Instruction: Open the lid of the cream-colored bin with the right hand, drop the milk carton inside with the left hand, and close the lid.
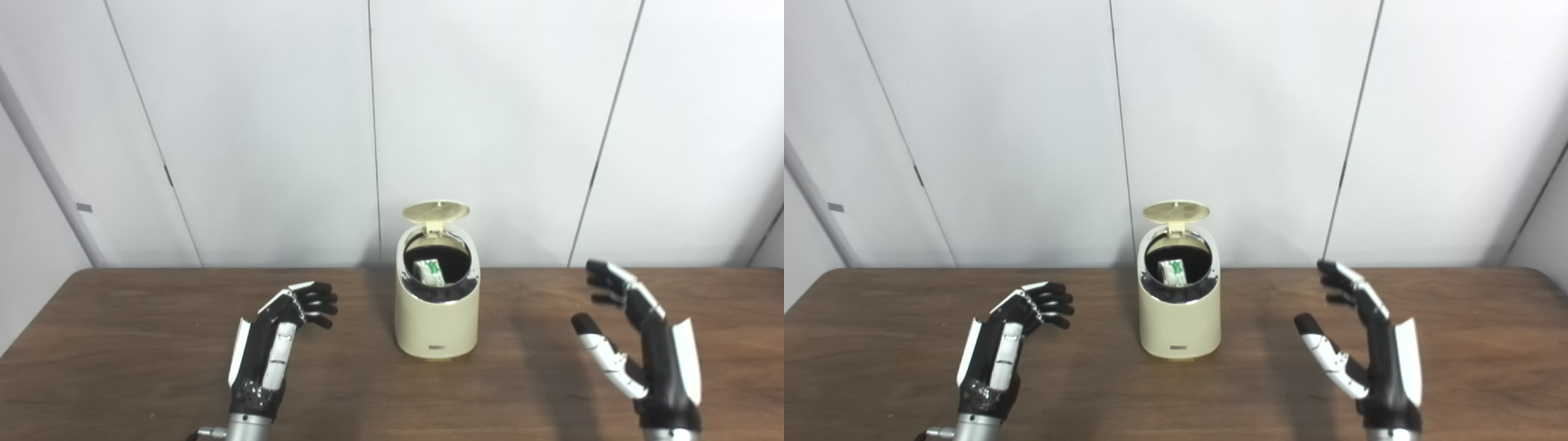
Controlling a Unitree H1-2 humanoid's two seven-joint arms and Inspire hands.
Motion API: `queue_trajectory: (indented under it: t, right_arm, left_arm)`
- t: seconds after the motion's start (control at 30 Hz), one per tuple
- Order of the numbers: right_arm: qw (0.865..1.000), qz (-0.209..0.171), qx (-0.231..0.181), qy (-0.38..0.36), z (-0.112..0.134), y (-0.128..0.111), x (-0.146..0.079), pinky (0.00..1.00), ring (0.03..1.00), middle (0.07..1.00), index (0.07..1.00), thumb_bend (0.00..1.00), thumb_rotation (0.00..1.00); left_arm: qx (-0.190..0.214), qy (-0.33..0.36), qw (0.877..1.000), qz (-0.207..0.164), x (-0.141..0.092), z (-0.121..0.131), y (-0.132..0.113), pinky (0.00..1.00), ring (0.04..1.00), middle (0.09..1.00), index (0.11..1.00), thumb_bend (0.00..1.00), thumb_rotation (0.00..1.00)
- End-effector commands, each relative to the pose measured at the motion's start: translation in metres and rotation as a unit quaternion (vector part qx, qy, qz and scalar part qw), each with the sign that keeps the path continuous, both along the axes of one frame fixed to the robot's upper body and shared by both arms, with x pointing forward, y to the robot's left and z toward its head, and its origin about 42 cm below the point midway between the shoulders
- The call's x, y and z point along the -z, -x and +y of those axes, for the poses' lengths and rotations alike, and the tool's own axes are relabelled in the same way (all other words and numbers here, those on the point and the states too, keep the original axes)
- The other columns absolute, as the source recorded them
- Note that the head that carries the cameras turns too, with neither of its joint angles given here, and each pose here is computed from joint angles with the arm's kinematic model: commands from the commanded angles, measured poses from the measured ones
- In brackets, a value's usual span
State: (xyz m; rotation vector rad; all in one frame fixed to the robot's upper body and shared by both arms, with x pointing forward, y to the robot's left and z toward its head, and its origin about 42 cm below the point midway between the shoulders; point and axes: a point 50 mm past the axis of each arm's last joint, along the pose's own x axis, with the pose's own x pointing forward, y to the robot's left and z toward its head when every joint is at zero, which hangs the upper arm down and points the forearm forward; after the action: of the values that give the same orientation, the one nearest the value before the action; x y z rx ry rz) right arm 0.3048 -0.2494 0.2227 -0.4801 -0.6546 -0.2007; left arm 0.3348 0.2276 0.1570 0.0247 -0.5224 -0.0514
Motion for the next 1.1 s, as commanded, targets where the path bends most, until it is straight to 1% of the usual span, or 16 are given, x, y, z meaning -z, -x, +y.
queue_trajectory:
  t: [0.0,0.03,0.07,0.13,0.17,0.23,0.33,0.37,0.43,0.53,0.6,0.67,0.8,0.9,0.93,1.07]
  right_arm:
    - [0.997,-0.053,-0.022,0.056,0.001,-0.006,-0.041,0.79,0.872,0.884,0.871,0.6,0.9]
    - [0.995,-0.054,-0.024,0.084,0.002,-0.008,-0.053,0.86,0.923,0.92,0.906,0.68,0.96]
    - [0.993,-0.053,-0.024,0.101,0.002,-0.009,-0.061,0.9,0.951,0.937,0.926,0.74,0.98]
    - [0.989,-0.043,-0.024,0.14,0.007,-0.013,-0.083,0.95,0.966,0.955,0.949,0.84,1.0]
    - [0.987,-0.039,-0.024,0.152,0.009,-0.014,-0.091,0.9,0.96,0.955,0.959,0.88,1.0]
    - [0.983,-0.03,-0.03,0.178,0.014,-0.017,-0.107,0.85,0.961,0.96,0.976,0.91,1.0]
    - [0.978,-0.02,-0.038,0.205,0.022,-0.023,-0.127,0.71,0.954,0.977,0.985,0.93,0.98]
    - [0.975,-0.018,-0.036,0.219,0.025,-0.026,-0.132,0.7,0.955,0.976,0.981,0.94,0.98]
    - [0.967,-0.007,-0.03,0.254,0.031,-0.032,-0.142,0.75,0.969,0.971,0.967,0.93,0.99]
    - [0.954,0.018,-0.032,0.298,0.039,-0.043,-0.156,0.9,0.996,0.961,0.952,0.93,1.0]
    - [0.948,0.029,-0.035,0.316,0.044,-0.049,-0.164,0.94,0.999,0.95,0.938,0.92,1.0]
    - [0.94,0.044,-0.039,0.337,0.049,-0.058,-0.172,0.9,0.99,0.944,0.93,0.91,0.99]
    - [0.927,0.056,-0.042,0.368,0.063,-0.075,-0.186,0.84,0.956,0.926,0.913,0.91,0.97]
    - [0.919,0.076,-0.05,0.384,0.073,-0.09,-0.192,0.86,0.965,0.927,0.92,0.94,0.97]
    - [0.917,0.085,-0.054,0.387,0.076,-0.096,-0.193,0.85,0.97,0.924,0.912,0.95,0.95]
    - [0.909,0.11,-0.06,0.398,0.083,-0.108,-0.195,0.87,0.974,0.919,0.9,0.93,0.92]
  left_arm:
    - [0.015,-0.011,1.0,-0.004,-0.003,0.003,0.001,0.61,0.67,0.707,0.742,0.64,0.94]
    - [0.027,-0.021,0.999,0.009,0.002,0.006,0.003,0.68,0.723,0.756,0.786,0.65,0.96]
    - [0.036,-0.027,0.999,0.018,0.004,0.007,0.004,0.73,0.764,0.795,0.825,0.66,0.98]
    - [0.051,-0.041,0.997,0.038,0.012,0.012,0.005,0.8,0.822,0.849,0.88,0.68,1.0]
    - [0.055,-0.044,0.996,0.045,0.014,0.013,0.005,0.83,0.846,0.872,0.903,0.7,1.0]
    - [0.059,-0.046,0.995,0.057,0.018,0.015,0.005,0.86,0.874,0.896,0.928,0.72,1.0]
    - [0.063,-0.049,0.994,0.071,0.026,0.018,0.005,0.88,0.887,0.911,0.944,0.72,0.99]
    - [0.065,-0.048,0.994,0.073,0.028,0.019,0.005,0.87,0.884,0.909,0.944,0.72,0.98]
    - [0.068,-0.047,0.994,0.076,0.032,0.018,0.007,0.87,0.878,0.908,0.941,0.7,0.97]
    - [0.066,-0.047,0.994,0.076,0.033,0.017,0.007,0.86,0.872,0.906,0.937,0.69,0.97]
    - [0.063,-0.046,0.994,0.077,0.034,0.017,0.007,0.85,0.863,0.899,0.929,0.69,0.97]
    - [0.06,-0.043,0.994,0.079,0.036,0.016,0.007,0.84,0.853,0.894,0.925,0.69,0.97]
    - [0.058,-0.046,0.994,0.08,0.038,0.015,0.008,0.83,0.84,0.881,0.916,0.7,0.97]
    - [0.057,-0.044,0.994,0.081,0.039,0.013,0.008,0.83,0.839,0.88,0.912,0.69,0.96]
    - [0.057,-0.044,0.994,0.082,0.038,0.013,0.009,0.83,0.841,0.881,0.909,0.69,0.96]
    - [0.054,-0.04,0.994,0.081,0.035,0.009,0.011,0.82,0.844,0.88,0.904,0.69,0.95]
